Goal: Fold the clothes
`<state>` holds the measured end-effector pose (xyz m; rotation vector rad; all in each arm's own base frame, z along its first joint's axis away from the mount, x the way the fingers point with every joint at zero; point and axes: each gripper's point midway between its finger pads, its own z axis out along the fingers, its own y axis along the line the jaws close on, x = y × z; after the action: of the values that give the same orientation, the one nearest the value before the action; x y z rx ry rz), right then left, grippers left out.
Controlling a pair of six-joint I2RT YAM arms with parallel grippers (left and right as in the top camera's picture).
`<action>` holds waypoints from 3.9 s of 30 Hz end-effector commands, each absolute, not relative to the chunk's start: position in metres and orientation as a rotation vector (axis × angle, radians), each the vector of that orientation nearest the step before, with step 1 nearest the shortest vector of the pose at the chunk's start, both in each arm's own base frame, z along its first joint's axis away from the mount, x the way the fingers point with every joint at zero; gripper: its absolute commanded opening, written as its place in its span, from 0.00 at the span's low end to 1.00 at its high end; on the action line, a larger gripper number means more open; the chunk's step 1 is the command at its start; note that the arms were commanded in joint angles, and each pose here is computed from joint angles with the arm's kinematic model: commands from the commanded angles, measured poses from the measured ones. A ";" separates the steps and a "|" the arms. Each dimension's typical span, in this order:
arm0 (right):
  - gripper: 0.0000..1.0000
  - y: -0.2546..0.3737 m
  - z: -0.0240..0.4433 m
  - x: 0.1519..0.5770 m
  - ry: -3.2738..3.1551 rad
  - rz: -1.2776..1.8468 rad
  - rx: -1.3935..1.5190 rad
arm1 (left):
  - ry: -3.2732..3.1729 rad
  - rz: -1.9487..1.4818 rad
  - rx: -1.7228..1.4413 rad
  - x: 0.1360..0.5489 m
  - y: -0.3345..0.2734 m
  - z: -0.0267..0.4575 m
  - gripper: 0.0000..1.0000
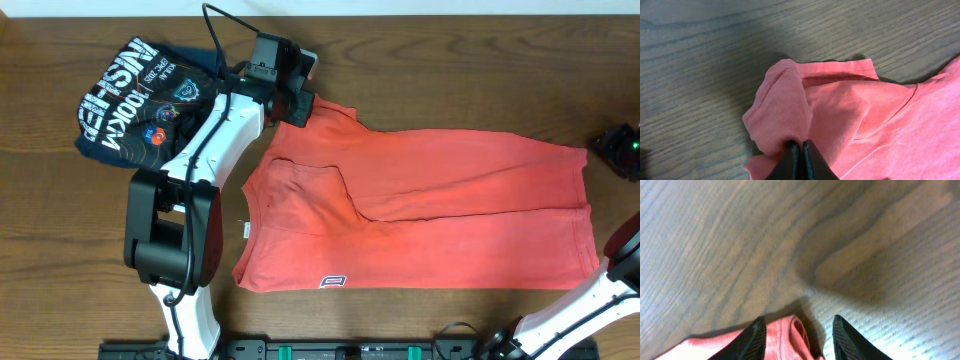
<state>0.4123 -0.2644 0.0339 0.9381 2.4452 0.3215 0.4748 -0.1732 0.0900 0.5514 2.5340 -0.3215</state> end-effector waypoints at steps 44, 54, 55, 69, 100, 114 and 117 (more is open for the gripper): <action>0.01 -0.233 0.078 0.418 2.398 0.521 0.808 | 2.559 -0.331 0.549 0.445 -0.167 0.132 0.06; 0.01 -0.233 0.077 0.417 2.403 0.515 0.812 | 2.577 -0.330 0.550 0.441 -0.165 0.130 0.06; 0.01 -0.234 0.077 0.417 2.405 0.508 0.814 | 2.577 -0.330 0.550 0.441 -0.165 0.130 0.06; 0.52 -0.253 0.009 0.409 2.515 0.326 0.910 | 2.577 -0.330 0.550 0.441 -0.166 0.130 0.06; 0.01 -0.239 0.016 0.447 2.391 0.514 0.765 | 2.576 -0.331 0.550 0.441 -0.166 0.130 0.06; 0.01 -0.223 0.073 0.441 2.316 0.652 0.585 | 2.606 -0.330 0.552 0.426 -0.161 0.140 0.06; 0.01 -0.220 0.078 0.438 2.321 0.659 0.593 | 2.632 -0.325 0.553 0.417 -0.158 0.142 0.06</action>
<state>0.4348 -0.2204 0.0512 0.6701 2.3653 0.6540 0.4218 -0.1577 0.1214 0.5582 2.6641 -0.3206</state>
